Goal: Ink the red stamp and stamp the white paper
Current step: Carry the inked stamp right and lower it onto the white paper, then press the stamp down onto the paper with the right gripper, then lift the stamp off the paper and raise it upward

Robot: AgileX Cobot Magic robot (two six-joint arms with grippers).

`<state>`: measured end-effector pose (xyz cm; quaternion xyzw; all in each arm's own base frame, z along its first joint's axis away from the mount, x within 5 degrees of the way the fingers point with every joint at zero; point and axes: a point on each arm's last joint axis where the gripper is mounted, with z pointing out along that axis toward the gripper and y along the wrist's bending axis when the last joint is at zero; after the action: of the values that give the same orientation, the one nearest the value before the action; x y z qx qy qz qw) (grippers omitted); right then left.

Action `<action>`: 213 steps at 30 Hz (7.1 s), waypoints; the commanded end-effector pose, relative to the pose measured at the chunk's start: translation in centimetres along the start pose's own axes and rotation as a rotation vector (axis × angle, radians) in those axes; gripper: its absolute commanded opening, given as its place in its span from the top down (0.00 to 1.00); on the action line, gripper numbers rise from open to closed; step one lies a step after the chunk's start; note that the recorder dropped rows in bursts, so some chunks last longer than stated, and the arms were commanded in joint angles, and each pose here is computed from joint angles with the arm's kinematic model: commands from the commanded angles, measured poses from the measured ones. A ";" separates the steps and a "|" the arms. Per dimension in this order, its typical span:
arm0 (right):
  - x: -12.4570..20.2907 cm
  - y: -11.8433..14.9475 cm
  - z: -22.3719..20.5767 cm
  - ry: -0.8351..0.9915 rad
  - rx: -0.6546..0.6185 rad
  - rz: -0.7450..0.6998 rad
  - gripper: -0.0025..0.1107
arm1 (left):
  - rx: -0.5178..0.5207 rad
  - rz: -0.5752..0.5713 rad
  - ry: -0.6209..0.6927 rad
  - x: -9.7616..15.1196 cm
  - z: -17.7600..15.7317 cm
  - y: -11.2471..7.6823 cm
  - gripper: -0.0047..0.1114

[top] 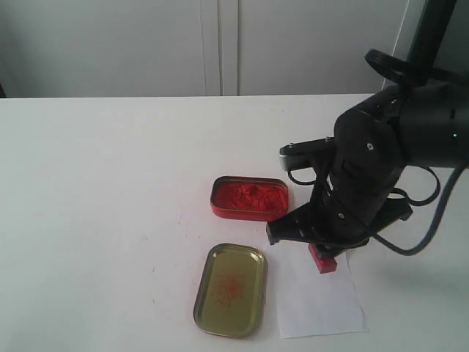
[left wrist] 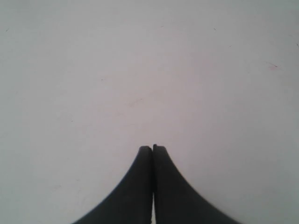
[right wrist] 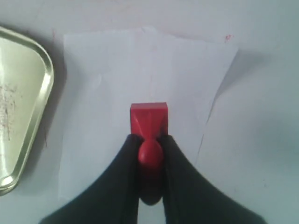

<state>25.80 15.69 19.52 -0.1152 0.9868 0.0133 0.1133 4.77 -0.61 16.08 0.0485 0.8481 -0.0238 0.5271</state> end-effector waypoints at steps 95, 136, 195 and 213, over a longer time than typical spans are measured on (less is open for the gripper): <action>4.2 -0.3 10.7 0.249 0.036 0.126 0.98 | 0.001 -0.002 0.020 0.4 0.1 0.0 0.96; 4.1 -0.2 11.7 0.238 0.031 0.121 0.98 | 0.001 -0.002 0.020 0.4 0.1 0.0 0.96; 1.6 -0.2 1.2 -0.120 -0.115 0.146 0.98 | 0.001 -0.002 0.020 0.4 0.1 0.0 0.96; 1.4 -0.2 -0.3 -0.185 -0.149 0.155 0.98 | 0.001 -0.002 0.020 0.4 0.1 0.0 0.96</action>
<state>24.41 15.33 19.05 -0.0464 0.9772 0.0991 0.1819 4.77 -0.61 16.08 0.0485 0.8481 -0.0238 0.5271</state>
